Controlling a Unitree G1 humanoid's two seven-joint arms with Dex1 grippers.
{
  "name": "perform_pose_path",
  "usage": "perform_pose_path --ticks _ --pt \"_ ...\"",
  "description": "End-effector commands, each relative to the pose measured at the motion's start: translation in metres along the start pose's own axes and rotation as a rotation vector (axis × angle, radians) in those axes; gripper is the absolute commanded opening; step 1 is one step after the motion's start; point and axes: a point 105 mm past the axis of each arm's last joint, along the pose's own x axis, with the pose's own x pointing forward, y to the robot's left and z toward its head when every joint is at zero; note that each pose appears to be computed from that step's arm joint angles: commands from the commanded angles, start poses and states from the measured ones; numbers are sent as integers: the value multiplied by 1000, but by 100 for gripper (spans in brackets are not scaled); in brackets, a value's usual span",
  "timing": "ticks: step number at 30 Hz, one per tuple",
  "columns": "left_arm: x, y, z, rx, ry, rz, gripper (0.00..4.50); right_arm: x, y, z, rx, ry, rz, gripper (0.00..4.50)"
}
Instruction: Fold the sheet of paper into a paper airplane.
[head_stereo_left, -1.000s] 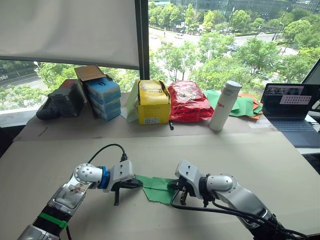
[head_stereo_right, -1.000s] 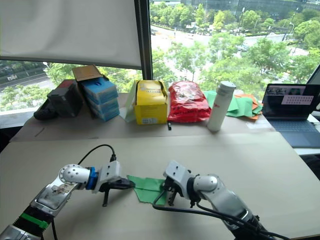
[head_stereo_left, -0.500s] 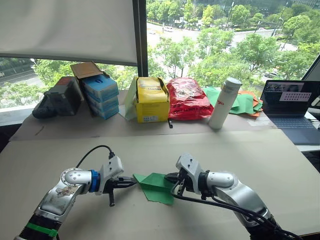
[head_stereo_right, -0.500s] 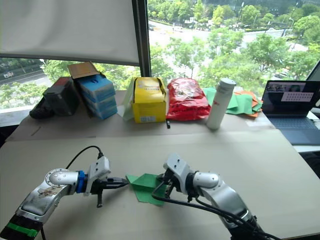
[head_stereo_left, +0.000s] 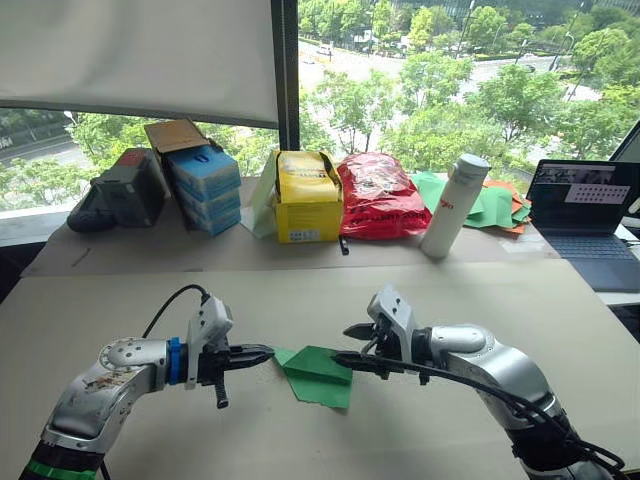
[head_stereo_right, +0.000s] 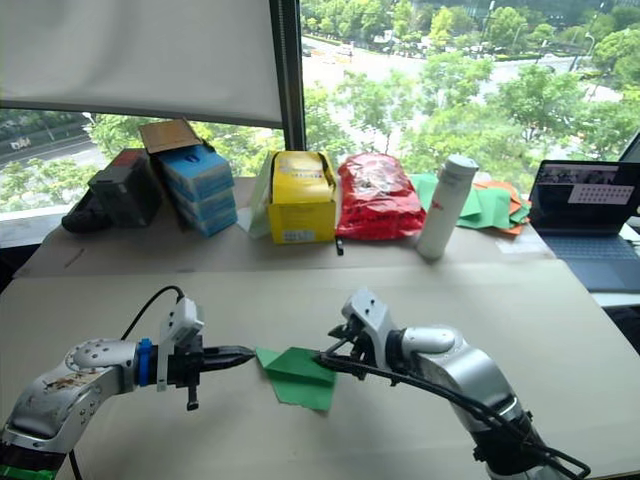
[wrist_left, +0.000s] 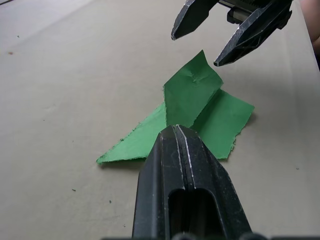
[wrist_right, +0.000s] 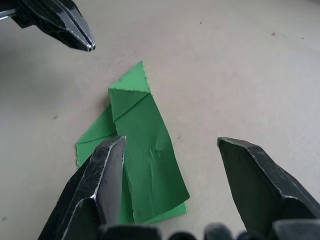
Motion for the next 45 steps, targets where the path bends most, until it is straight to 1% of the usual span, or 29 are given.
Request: perform_pose_path --ticks 1,3,5,8,10,11,12,13,15,18,22,25,26,28,30,33,35,38,41,45 --pt "1 0 8 41 -20 3 0 1 4 8 -38 -32 66 331" --pt "1 0 8 42 -19 5 0 3 4 6 -34 -33 76 331" --pt "1 -1 7 43 -18 5 0 6 2 -3 -47 7 60 331" --pt "2 -3 9 47 -24 8 0 10 6 -2 -46 -8 72 257" --pt "2 -3 11 46 -32 9 0 10 8 0 -44 -20 76 184" --pt "2 -3 11 46 -32 10 0 10 8 0 -45 -19 76 140" --pt "2 -3 11 46 -31 10 0 10 9 -1 -49 -18 77 115" --pt "2 -3 10 45 -30 11 0 11 9 -1 -53 -18 76 69" --pt "2 -2 10 46 -28 13 0 10 11 -1 -61 -21 76 8" --pt "2 0 11 44 -31 16 0 8 13 2 -88 -26 77 3" --pt "4 7 13 46 -41 36 0 0 13 20 -205 -100 41 3" --pt "4 17 23 34 -87 68 0 -15 9 49 -461 -207 -81 3" --pt "3 20 28 29 -108 79 0 -19 11 56 -564 -225 -112 3" --pt "0 25 36 13 -146 92 0 -24 16 61 -742 -233 -166 3" --pt "-1 26 43 2 -174 95 0 -22 21 54 -934 -202 -219 3" --pt "-2 27 47 -5 -186 92 0 -15 24 33 -1082 -144 -263 3" --pt "-2 27 48 -5 -183 91 0 -11 21 20 -1221 -88 -285 3" --pt "-2 26 48 -6 -182 87 0 -5 24 10 -1305 -66 -258 3" --pt "0 26 48 -4 -177 83 0 0 34 7 -1335 -85 -216 3" --pt "1 25 48 -2 -168 76 0 5 45 2 -1325 -102 -160 3"
